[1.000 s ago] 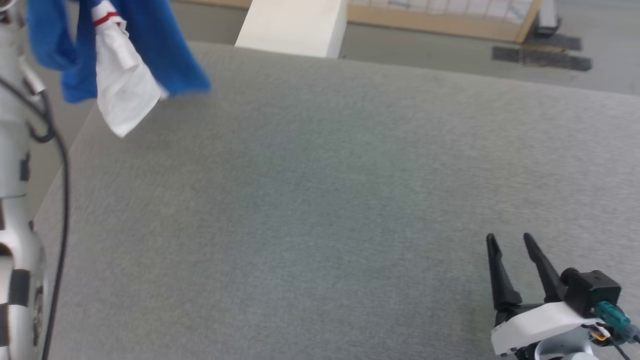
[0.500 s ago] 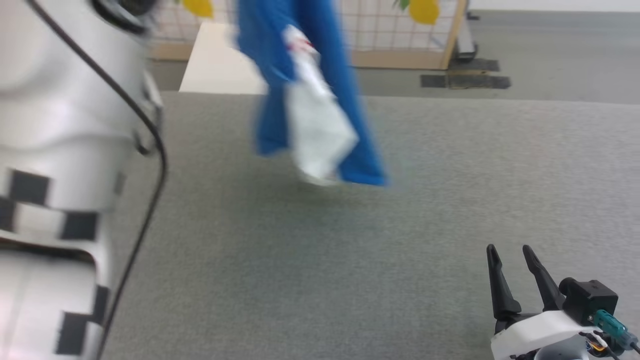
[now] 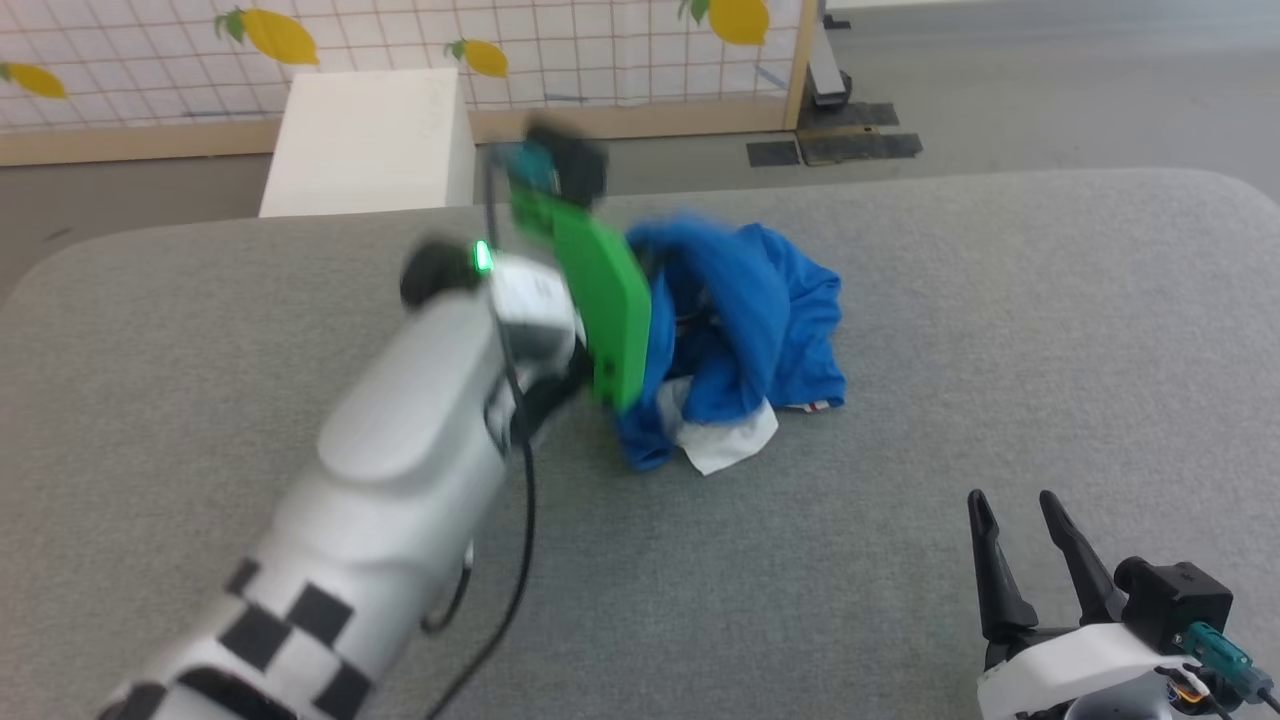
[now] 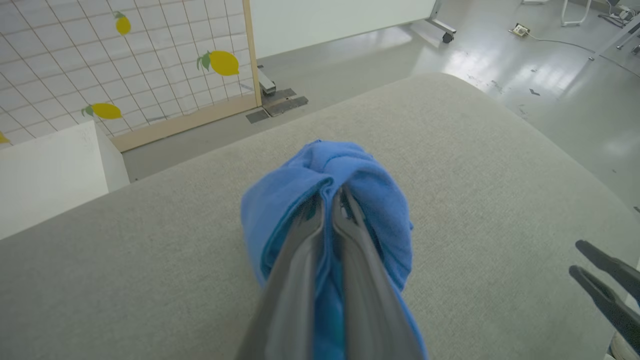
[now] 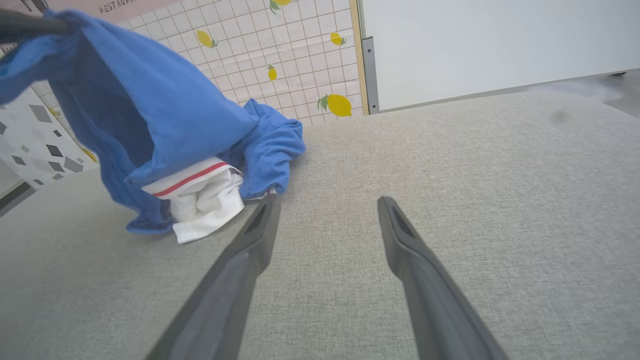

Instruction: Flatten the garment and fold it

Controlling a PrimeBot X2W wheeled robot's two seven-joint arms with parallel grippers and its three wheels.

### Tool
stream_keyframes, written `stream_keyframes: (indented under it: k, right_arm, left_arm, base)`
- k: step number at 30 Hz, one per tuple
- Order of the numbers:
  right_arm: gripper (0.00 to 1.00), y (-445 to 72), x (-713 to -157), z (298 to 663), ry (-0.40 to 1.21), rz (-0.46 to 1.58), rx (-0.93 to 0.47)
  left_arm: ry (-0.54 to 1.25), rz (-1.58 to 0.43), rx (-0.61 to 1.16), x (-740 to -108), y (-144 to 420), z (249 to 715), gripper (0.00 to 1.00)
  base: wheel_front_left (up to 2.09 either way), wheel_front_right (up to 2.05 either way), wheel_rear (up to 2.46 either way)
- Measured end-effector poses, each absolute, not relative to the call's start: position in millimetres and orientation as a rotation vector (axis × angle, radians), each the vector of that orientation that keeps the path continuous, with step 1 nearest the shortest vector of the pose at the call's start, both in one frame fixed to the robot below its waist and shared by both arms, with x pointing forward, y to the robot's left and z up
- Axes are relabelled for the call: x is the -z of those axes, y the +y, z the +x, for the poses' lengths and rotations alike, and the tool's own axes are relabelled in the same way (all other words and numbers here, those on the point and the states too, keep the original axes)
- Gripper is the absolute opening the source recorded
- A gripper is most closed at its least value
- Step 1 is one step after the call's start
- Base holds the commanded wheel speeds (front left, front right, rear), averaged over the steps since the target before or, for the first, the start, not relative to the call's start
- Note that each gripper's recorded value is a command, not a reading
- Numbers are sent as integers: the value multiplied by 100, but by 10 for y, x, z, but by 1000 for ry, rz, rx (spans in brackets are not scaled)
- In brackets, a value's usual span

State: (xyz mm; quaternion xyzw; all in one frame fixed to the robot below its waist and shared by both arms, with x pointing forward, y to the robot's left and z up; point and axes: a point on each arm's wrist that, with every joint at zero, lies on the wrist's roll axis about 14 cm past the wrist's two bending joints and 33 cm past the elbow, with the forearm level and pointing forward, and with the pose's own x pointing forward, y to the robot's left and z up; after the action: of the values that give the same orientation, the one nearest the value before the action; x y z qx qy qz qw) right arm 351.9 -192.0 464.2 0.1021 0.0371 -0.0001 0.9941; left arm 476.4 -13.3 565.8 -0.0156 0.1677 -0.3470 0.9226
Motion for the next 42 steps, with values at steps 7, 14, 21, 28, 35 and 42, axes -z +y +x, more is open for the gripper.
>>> stream_keyframes:
  k: [7, 14, 21, 28, 35, 42]
  right_arm:
    - [100, -2051, -4537, 3467, 99, 206, 47]
    - [100, -2089, -4459, 3469, 118, 208, 62]
    - [100, -1973, -4488, 3501, 105, 220, 27]
    - [100, -1886, -4637, 3517, 60, 223, -7]
    - [100, -1798, -4812, 3555, 15, 221, -42]
    - [100, -1713, -4898, 3603, 11, 214, -75]
  left_arm:
    - [803, 61, 717, -4149, -51, 4128, 0]
    - [958, 12, 741, -3873, -71, 3845, 0]
    - [856, -243, 730, -4378, -168, 3979, 100]
    - [493, -471, 594, -5373, 215, 4422, 100]
    - [73, -518, 288, -5919, 1296, 4518, 100]
    - [-106, -338, 20, -5744, 2156, 4108, 100]
  base:
    - [0, 0, 0]
    - [0, 0, 0]
    - [0, 0, 0]
    - [0, 0, 0]
    - [0, 0, 0]
    - [0, 0, 0]
